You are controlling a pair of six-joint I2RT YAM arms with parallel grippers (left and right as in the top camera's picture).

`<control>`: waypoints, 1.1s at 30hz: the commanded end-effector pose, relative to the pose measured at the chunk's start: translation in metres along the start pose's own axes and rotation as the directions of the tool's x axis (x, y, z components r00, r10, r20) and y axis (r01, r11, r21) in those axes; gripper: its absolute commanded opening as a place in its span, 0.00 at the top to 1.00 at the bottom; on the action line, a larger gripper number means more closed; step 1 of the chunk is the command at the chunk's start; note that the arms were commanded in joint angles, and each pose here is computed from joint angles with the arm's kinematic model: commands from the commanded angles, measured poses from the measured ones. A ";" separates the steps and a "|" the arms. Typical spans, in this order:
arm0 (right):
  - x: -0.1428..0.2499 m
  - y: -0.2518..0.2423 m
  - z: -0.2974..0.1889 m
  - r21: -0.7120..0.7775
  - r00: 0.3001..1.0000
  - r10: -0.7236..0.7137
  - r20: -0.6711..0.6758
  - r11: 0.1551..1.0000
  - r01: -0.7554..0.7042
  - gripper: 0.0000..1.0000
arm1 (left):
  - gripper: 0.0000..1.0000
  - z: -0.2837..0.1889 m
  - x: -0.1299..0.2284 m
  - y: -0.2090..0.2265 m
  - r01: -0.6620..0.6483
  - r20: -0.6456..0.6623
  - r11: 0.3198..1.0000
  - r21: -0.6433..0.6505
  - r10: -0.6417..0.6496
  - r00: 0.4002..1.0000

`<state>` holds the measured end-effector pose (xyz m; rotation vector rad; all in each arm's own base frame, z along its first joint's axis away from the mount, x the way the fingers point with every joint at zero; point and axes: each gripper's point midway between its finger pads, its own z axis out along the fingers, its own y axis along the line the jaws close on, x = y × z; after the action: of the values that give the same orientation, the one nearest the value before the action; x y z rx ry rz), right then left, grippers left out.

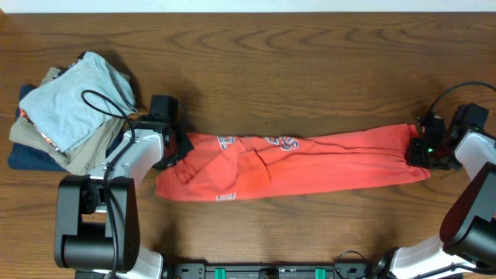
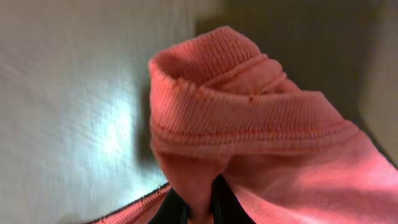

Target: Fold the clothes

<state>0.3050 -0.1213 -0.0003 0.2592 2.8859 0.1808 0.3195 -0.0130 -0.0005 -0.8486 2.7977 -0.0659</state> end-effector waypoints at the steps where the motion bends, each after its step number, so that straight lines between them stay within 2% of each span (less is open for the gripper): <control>1: 0.003 -0.005 0.003 0.010 0.998 0.060 0.001 0.998 -0.060 0.99 | 0.94 0.002 -0.028 0.026 0.087 0.066 0.994 -0.064 -0.082 0.994; 3: -0.001 -0.007 0.003 0.013 0.998 0.058 0.017 0.998 -0.059 0.99 | 0.94 -0.003 -0.041 0.026 0.135 0.075 0.990 -0.029 -0.133 0.988; 6: -0.006 -0.007 0.003 0.011 0.998 0.053 0.039 0.998 -0.054 0.99 | 0.92 -0.005 -0.044 0.019 0.162 0.034 0.986 0.046 -0.164 0.986; 10: -0.010 -0.006 0.003 0.004 0.997 0.048 0.057 0.999 -0.048 0.98 | 0.89 -0.005 -0.037 0.022 0.164 -0.001 0.986 0.040 -0.164 0.986; 11: -0.011 -0.006 0.003 0.004 0.997 0.048 0.058 0.999 -0.048 0.98 | 0.83 -0.005 -0.034 0.023 0.163 -0.011 0.986 0.034 -0.163 0.987; 13: -0.011 -0.006 0.003 0.005 0.997 0.047 0.061 0.999 -0.047 0.94 | 0.65 -0.005 -0.029 0.024 0.163 -0.031 0.986 0.026 -0.162 0.986; 15: -0.012 -0.006 0.003 0.005 0.997 0.047 0.062 0.999 -0.047 0.90 | 0.54 -0.007 -0.024 0.023 0.141 -0.053 0.989 0.035 -0.139 0.989; 17: -0.012 -0.006 0.003 0.005 0.997 0.046 0.064 0.999 -0.046 0.86 | 0.53 -0.013 -0.020 0.024 0.135 -0.066 0.990 0.033 -0.133 0.989; 21: -0.013 -0.007 0.003 0.007 0.997 0.044 0.068 0.999 -0.045 0.87 | 0.51 -0.035 -0.019 0.025 0.134 -0.045 0.990 0.048 -0.132 0.990; 26: -0.017 -0.009 0.002 0.017 0.996 0.038 0.084 0.999 -0.039 0.99 | 0.51 -0.067 -0.020 0.024 0.123 0.008 0.989 0.086 -0.124 0.992; 33: -0.036 -0.027 -0.024 0.118 0.991 0.096 0.098 0.987 -0.107 0.99 | 0.50 -0.081 -0.002 0.034 0.127 -0.034 0.990 0.057 -0.125 0.992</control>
<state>0.3183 -0.1325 0.0061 0.3454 2.8356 0.1294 0.2864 0.0124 0.0709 -1.0259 2.7435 -0.1928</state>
